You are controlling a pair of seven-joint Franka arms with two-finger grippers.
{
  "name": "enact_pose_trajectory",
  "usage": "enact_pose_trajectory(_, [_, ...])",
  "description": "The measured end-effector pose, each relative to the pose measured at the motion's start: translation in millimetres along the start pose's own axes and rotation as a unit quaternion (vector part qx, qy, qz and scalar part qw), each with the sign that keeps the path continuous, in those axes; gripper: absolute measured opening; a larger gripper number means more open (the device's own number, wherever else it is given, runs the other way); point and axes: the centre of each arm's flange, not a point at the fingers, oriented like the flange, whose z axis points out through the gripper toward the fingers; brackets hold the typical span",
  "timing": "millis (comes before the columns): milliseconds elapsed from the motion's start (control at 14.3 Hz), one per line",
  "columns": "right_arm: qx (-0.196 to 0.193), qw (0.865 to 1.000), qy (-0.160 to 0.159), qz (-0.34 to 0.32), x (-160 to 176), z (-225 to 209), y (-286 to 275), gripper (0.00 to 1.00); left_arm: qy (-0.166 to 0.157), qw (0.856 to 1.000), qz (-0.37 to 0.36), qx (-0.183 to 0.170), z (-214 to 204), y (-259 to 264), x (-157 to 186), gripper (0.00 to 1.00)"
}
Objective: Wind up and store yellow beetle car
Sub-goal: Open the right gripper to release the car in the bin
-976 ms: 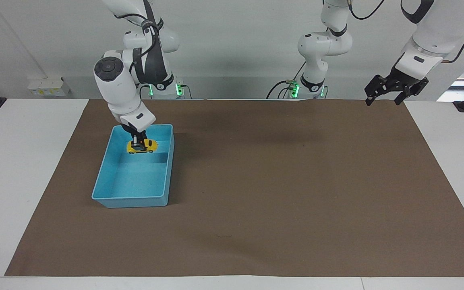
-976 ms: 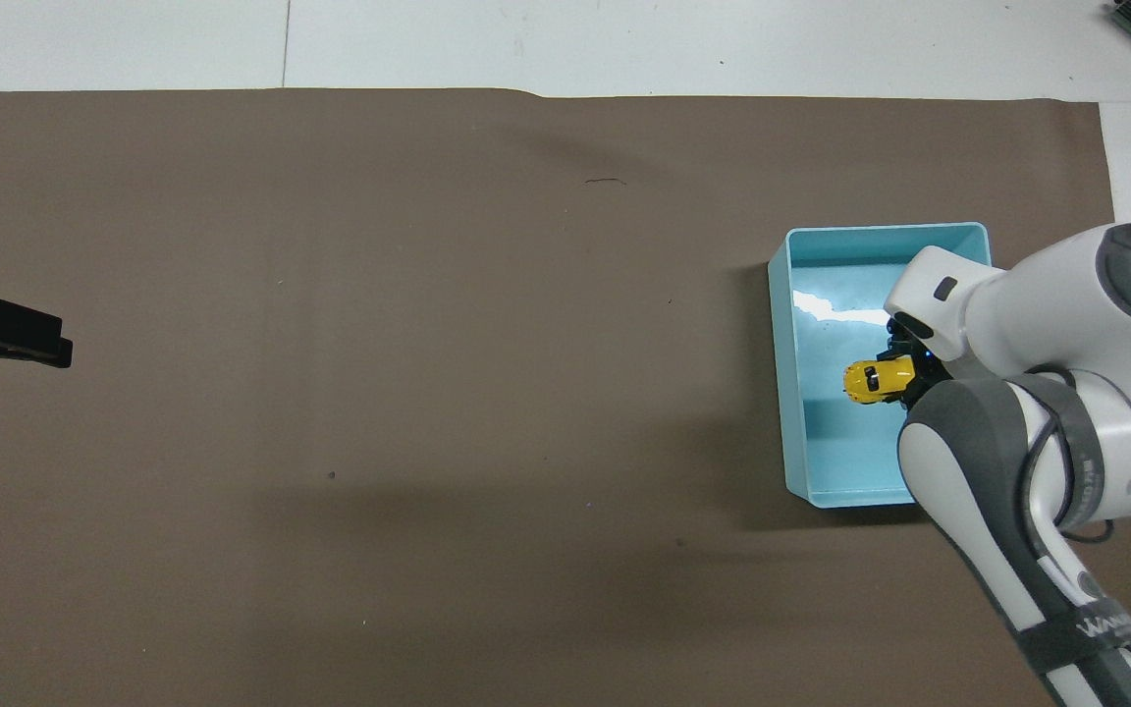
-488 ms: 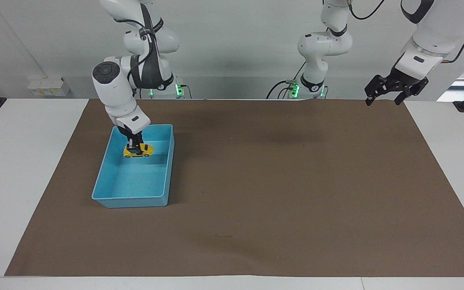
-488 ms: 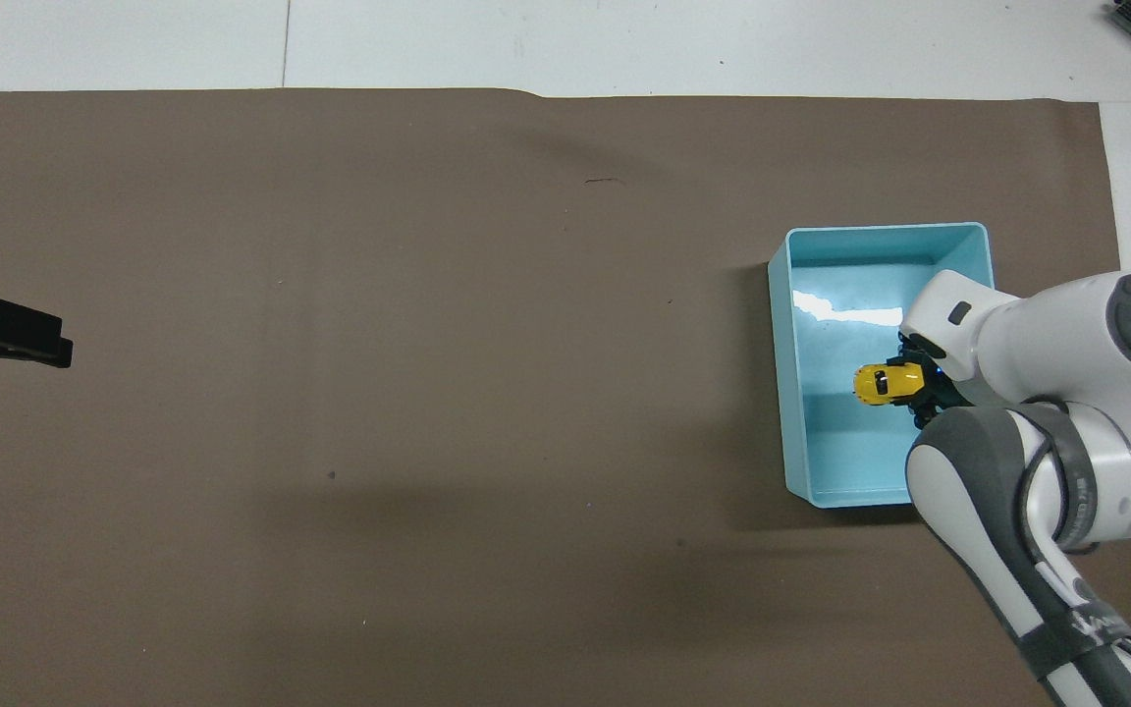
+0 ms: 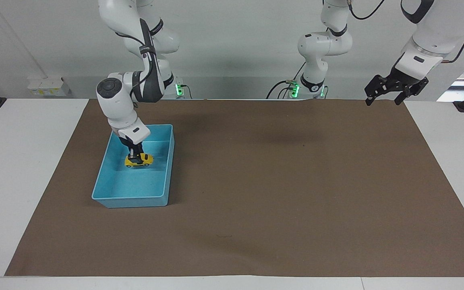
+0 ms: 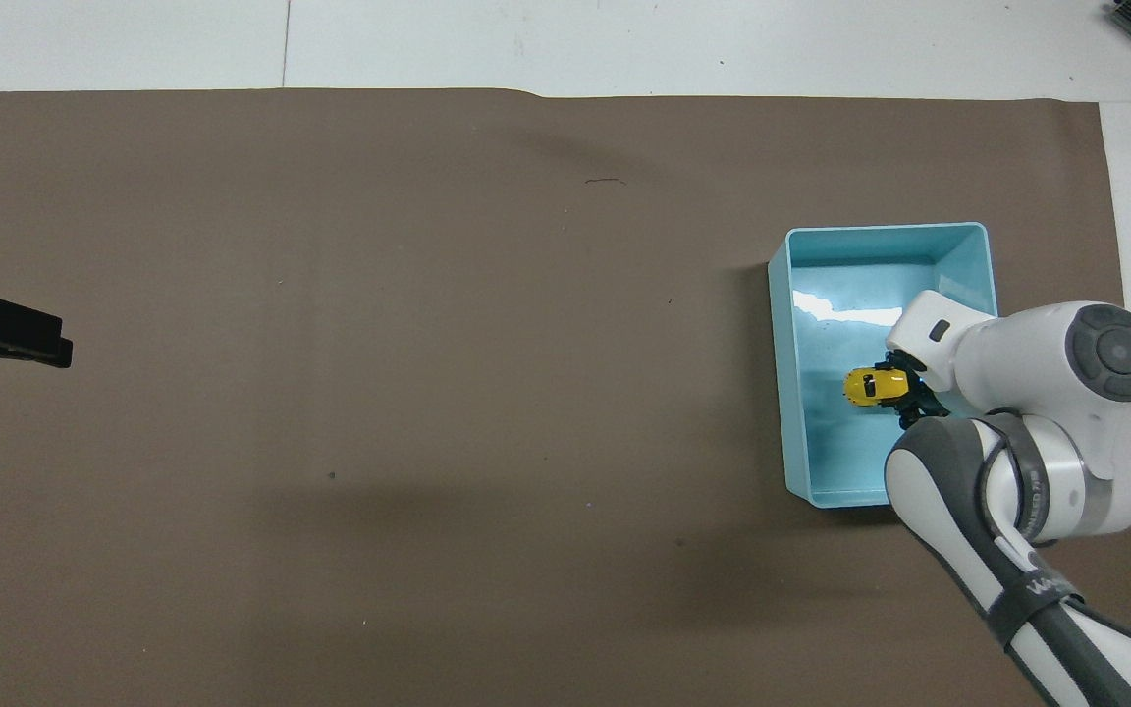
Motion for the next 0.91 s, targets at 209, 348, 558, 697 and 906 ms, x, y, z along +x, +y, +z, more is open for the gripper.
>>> enact_pose_trajectory(209, [-0.005, 1.000, 0.001, -0.002, 2, 15, 3, 0.44, 0.000, 1.000, 0.000, 0.000, 0, 0, 0, 1.00])
enact_pose_trajectory(348, [-0.006, 1.000, 0.001, -0.002, 2, 26, 4, 0.44, 0.000, 1.000, 0.000, 0.000, 0, 0, 0, 1.00])
enact_pose_trajectory(558, [-0.008, 1.000, 0.001, -0.003, 3, 27, 5, 0.44, 0.000, 1.000, 0.000, 0.000, 0, 0, 0, 1.00])
enact_pose_trajectory(697, [-0.008, 1.000, 0.002, -0.004, 7, 28, 5, 0.49, 0.000, 1.000, 0.000, 0.000, 0, 0, 0, 1.00])
enact_pose_trajectory(906, [-0.006, 1.000, 0.003, -0.001, 11, 30, 6, 0.80, 0.000, 1.000, 0.000, 0.000, 0, 0, 0, 1.00])
